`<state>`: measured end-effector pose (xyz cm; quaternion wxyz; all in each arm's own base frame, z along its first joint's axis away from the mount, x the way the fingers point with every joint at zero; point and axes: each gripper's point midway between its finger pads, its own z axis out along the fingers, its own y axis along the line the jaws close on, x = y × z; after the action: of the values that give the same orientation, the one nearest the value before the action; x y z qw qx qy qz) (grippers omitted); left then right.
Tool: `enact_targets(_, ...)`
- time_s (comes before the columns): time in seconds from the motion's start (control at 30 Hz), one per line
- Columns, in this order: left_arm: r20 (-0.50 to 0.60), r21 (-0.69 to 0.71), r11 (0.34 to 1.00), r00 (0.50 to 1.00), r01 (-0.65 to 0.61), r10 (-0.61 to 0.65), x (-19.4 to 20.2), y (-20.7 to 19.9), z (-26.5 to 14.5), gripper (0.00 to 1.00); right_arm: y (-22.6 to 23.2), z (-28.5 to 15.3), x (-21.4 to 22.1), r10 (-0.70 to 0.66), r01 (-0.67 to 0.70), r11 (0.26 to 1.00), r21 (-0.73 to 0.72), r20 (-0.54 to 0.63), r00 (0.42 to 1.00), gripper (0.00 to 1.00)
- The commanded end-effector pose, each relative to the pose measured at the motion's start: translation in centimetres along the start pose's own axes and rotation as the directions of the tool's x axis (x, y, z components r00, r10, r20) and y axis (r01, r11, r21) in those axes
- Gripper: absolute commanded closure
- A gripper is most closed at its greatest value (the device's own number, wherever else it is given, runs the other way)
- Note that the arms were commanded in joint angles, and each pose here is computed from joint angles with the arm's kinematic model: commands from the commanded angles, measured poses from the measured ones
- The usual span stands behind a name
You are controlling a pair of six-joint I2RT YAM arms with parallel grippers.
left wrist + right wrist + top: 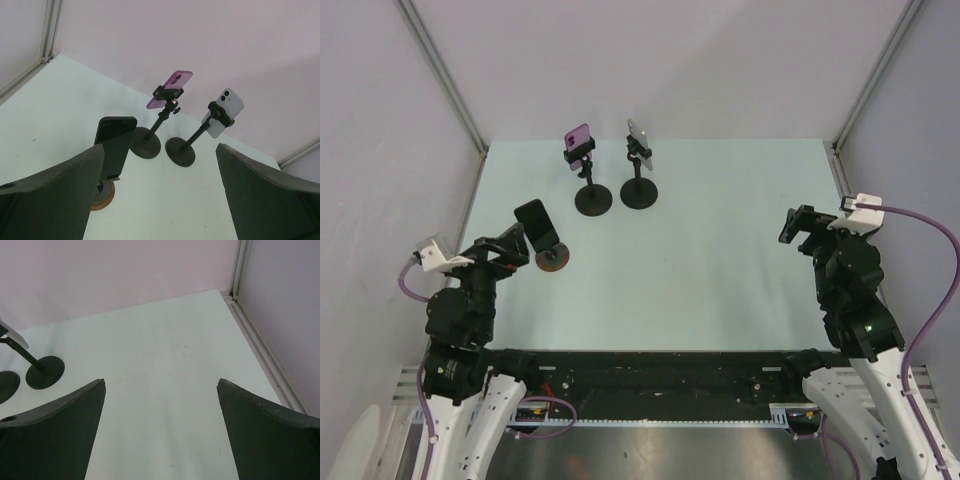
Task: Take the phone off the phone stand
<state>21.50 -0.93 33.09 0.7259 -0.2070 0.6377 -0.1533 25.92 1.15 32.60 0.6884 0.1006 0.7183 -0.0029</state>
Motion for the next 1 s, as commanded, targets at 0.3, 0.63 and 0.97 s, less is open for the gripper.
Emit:
enact_targets(0.3, -0.156, -0.11, 0.993, 0.988, -0.036, 0.018, 3.7, 1.6, 1.8, 0.0, 1.1, -0.6, -1.1, 0.024, -0.02, 0.997, -0.075, 0.051, 0.998, 0.0)
enact_targets(0.63, -0.371, -0.268, 0.945, 0.925, -0.187, 0.078, 8.5, 4.8, 4.0, 0.0, 1.6, -0.9, 0.0, 0.006, 0.003, 0.992, -0.124, 0.071, 0.997, 0.0)
enact_targets(0.97, -0.475, -0.324, 0.91, 0.876, -0.259, 0.081, 10.8, 5.0, 7.5, 0.0, 1.4, -1.5, 0.6, 0.021, -0.003, 0.989, -0.145, 0.123, 0.992, 0.0)
